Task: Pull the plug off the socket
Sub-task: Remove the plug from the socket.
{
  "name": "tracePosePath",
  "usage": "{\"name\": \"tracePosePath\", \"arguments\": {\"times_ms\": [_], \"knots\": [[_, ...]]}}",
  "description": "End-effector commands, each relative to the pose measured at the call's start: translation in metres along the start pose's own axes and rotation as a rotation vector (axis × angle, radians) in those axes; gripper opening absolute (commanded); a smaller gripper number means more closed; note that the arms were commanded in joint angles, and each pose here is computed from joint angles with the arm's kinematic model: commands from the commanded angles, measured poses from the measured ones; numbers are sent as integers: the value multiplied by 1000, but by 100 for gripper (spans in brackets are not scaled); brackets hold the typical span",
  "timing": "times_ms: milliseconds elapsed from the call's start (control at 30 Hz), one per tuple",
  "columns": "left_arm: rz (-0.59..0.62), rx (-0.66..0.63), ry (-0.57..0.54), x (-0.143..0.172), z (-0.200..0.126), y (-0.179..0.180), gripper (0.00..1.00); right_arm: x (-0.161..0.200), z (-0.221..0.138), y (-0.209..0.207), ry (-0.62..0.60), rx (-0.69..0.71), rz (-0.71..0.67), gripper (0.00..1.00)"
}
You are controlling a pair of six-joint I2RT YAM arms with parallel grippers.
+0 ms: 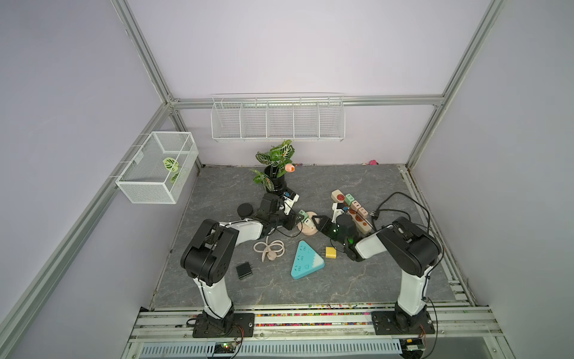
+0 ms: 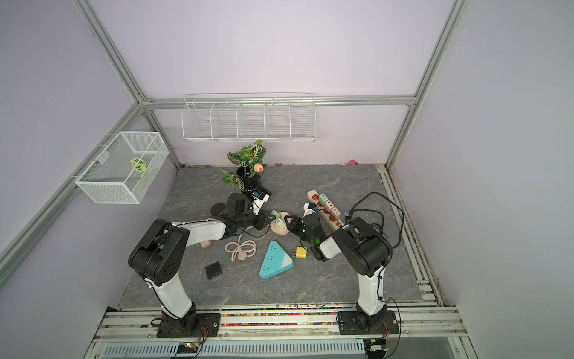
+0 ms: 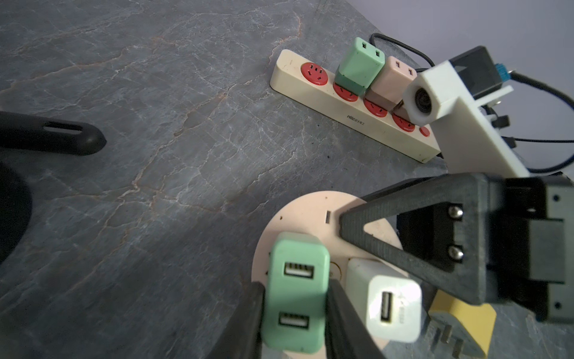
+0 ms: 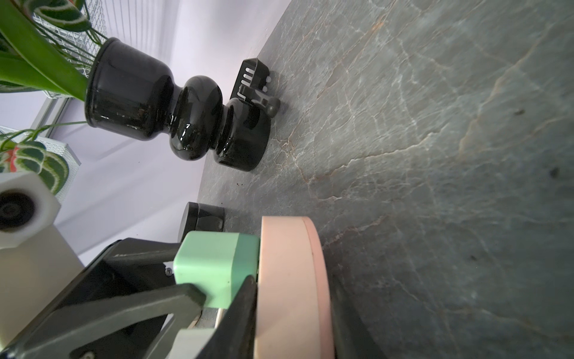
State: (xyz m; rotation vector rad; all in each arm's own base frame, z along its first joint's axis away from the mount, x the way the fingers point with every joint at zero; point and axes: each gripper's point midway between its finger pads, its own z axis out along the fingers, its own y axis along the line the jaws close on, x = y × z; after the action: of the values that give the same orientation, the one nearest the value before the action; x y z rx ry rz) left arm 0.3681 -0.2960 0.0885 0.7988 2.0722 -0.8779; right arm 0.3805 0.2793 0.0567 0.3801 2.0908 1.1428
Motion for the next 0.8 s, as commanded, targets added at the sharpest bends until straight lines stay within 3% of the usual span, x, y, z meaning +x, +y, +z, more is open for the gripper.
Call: {"name": "tracePosePath", "arguments": {"times_ms": [0,400,433,500,533,767], "knots": [[-23,31,15,2,11,-3,34,48,-5,-49,165,154,-58,0],[-44,84,45,6,18,-8,36,48,-5,-50,164,157,-61,0],[-39,87,42,5,17,-9,31,48,-5,-51,166,162,-60,0],[-30,83,29,4,14,-9,6,48,-6,-52,165,168,-61,0],[-25,69,16,3,12,-9,0,48,-7,-53,162,173,-61,0],[-7,24,-52,-16,-10,-8,0,45,-14,-65,147,243,-67,0]]}}
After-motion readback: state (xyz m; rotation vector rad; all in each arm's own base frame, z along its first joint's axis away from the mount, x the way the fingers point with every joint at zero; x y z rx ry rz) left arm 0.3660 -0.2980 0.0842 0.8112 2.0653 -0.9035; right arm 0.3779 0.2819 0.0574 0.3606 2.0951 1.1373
